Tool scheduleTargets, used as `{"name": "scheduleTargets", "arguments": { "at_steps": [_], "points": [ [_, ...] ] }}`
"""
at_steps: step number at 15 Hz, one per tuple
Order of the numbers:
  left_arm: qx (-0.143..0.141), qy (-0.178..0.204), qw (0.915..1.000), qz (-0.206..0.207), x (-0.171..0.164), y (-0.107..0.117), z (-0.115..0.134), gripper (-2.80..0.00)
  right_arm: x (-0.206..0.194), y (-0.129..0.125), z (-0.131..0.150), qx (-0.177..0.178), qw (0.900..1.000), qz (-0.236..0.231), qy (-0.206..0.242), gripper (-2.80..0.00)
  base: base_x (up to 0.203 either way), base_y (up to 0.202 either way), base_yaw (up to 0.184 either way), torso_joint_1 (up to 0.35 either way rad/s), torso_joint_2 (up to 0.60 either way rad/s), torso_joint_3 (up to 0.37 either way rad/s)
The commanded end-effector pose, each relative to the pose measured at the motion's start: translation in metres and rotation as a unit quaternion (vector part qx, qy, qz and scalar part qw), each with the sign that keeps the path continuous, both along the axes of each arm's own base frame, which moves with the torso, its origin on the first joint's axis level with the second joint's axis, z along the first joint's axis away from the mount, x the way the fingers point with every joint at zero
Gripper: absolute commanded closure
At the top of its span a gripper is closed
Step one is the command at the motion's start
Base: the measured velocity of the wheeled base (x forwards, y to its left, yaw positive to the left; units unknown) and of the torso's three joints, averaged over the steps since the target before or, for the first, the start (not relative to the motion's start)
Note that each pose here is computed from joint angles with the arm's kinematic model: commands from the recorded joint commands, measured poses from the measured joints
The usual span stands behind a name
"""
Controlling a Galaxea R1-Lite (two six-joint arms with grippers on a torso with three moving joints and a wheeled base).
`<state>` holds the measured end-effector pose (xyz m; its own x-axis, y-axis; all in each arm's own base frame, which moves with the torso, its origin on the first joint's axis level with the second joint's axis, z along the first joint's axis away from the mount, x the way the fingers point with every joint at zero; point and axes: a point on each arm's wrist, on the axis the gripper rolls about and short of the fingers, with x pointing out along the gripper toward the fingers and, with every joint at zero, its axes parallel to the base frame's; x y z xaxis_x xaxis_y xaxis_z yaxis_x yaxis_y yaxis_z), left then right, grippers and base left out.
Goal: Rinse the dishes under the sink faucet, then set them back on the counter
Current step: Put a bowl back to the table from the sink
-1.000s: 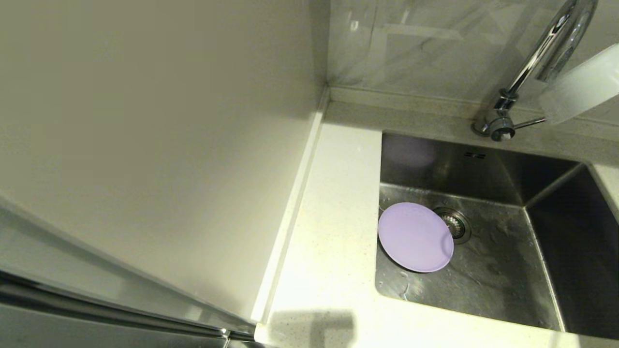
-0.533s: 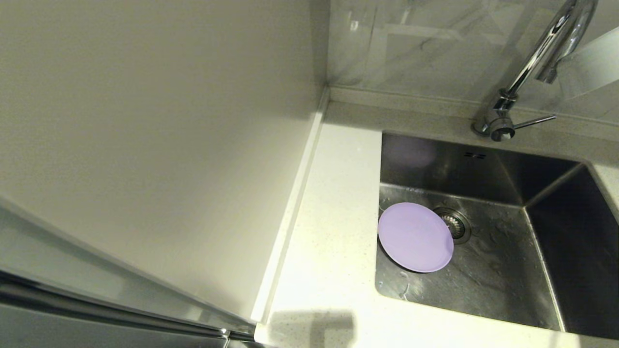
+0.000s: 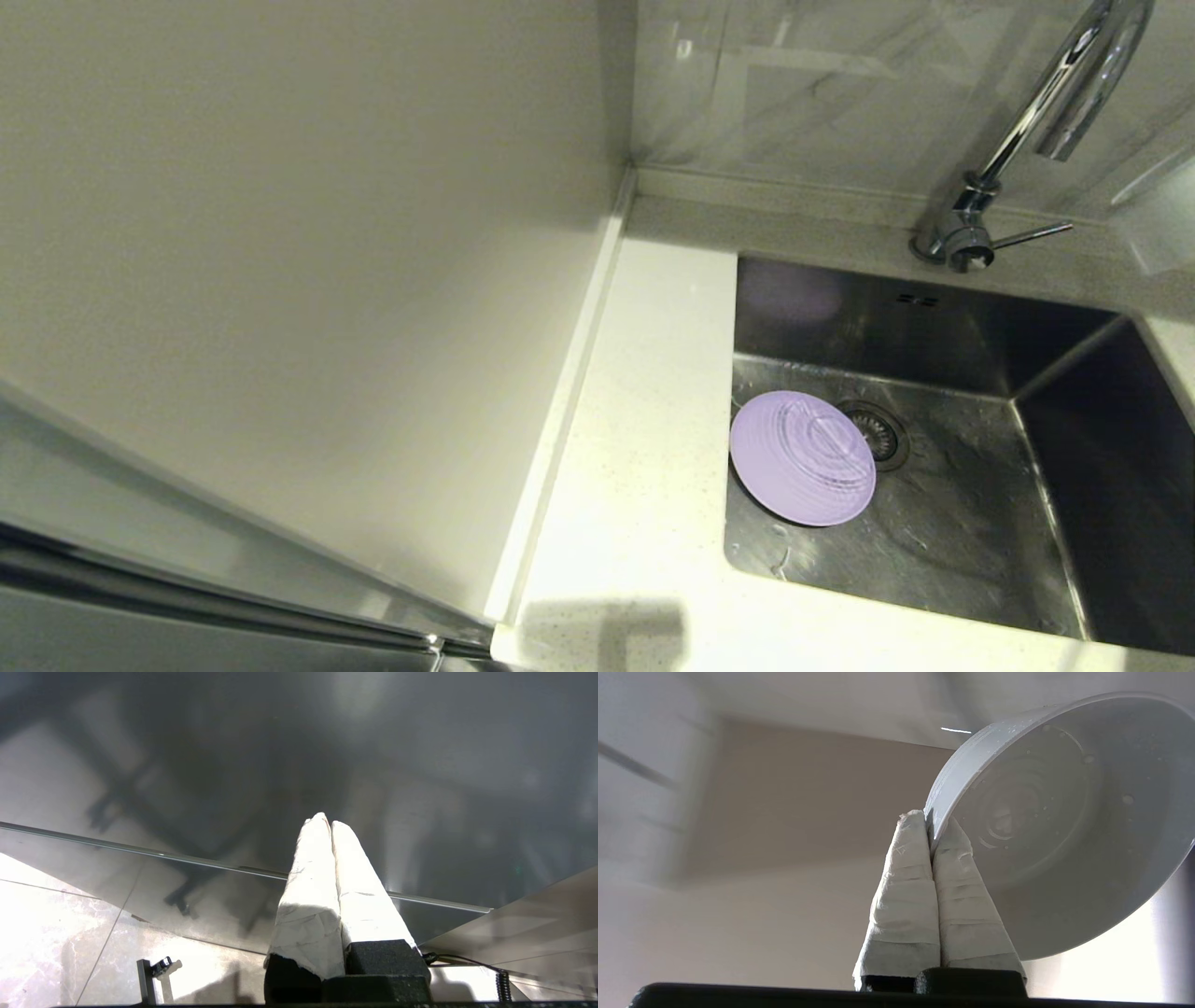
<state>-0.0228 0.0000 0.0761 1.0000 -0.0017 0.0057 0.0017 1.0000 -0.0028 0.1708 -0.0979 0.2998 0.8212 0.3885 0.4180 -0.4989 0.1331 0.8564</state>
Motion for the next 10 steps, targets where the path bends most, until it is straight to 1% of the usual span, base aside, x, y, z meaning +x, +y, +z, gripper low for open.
{"name": "scheduleTargets", "arguments": {
  "at_steps": [1, 3, 5, 6, 7, 8, 9, 10],
  "points": [
    [0.000, 0.001, 1.0000, 0.000, 0.000, 0.000, -0.001, 0.00, -0.012, -0.013, -0.022, -0.145, 0.987, -0.064, 0.006, 0.00, 0.000, 0.000, 0.000, 0.000, 0.00, 0.000],
    [0.000, 0.001, 1.0000, 0.000, 0.000, 0.000, -0.001, 0.00, -0.018, -0.023, -0.037, -0.230, 0.967, -0.107, 0.025, 0.00, 0.000, 0.000, 0.000, 0.000, 0.00, 0.000],
    [0.000, 0.001, 1.0000, 0.000, 0.000, 0.000, -0.001, 0.00, -0.021, -0.028, -0.052, -0.317, 0.937, -0.139, 0.037, 0.00, 0.000, 0.000, 0.000, 0.000, 0.00, 0.000],
    [0.000, 0.001, 1.0000, 0.000, 0.000, 0.000, -0.001, 0.00, -0.022, -0.030, -0.060, -0.361, 0.919, -0.151, 0.043, 0.00, 0.000, 0.000, 0.000, 0.000, 0.00, 0.000],
    [0.000, 0.001, 1.0000, 0.000, 0.000, 0.000, -0.001, 0.00, -0.023, -0.031, -0.069, -0.406, 0.897, -0.166, 0.051, 0.00, 0.000, 0.000, 0.000, 0.000, 0.00, 0.000],
    [0.000, 0.001, 1.0000, 0.000, 0.000, 0.000, -0.001, 0.00, -0.024, -0.031, -0.078, -0.453, 0.869, -0.186, 0.067, 0.00, 0.000, 0.000, 0.000, 0.000, 0.00, 0.000],
    [0.000, 0.001, 1.0000, 0.000, 0.000, 0.000, 0.000, 0.00, -0.023, -0.032, -0.087, -0.502, 0.835, -0.205, 0.090, 0.00, 0.000, 0.000, 0.000, 0.000, 0.00, 0.000],
    [0.000, 0.001, 1.0000, 0.000, 0.000, 0.000, 0.000, 0.00, -0.021, -0.033, -0.096, -0.555, 0.793, -0.221, 0.121, 0.00, 0.000, 0.000, 0.000, 0.000, 0.00, 0.000]
  ]
}}
